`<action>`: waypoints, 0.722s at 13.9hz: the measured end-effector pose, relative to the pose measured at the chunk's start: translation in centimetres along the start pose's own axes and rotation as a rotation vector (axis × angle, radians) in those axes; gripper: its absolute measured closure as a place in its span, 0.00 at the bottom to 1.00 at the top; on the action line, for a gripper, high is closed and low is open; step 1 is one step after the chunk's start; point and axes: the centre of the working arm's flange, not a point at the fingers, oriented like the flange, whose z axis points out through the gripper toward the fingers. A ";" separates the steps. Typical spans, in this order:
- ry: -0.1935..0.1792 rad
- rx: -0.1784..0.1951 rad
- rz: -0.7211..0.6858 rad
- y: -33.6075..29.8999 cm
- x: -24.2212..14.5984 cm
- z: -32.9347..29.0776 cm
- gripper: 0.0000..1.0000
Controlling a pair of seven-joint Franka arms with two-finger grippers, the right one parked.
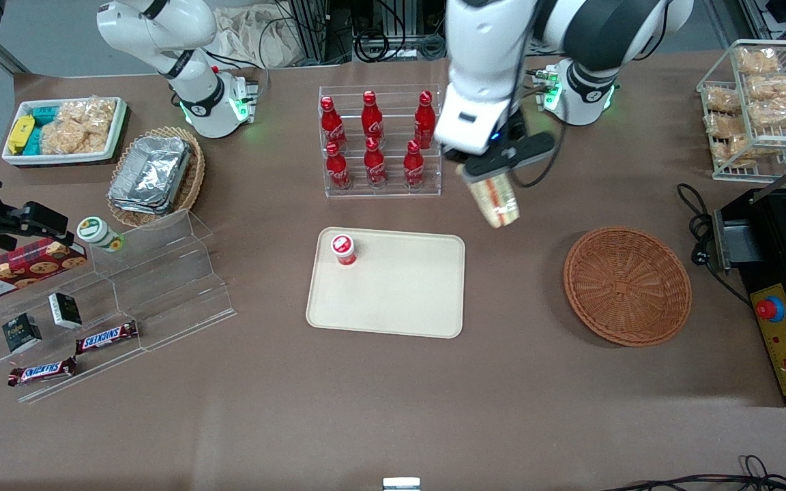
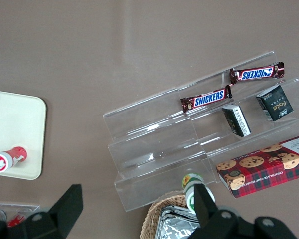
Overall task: Place sandwich from basket to tray
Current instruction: 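Lift the sandwich and carry it with the left gripper over the tray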
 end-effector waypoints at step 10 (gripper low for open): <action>-0.106 -0.022 0.008 8.4 4.5 25.2 0.85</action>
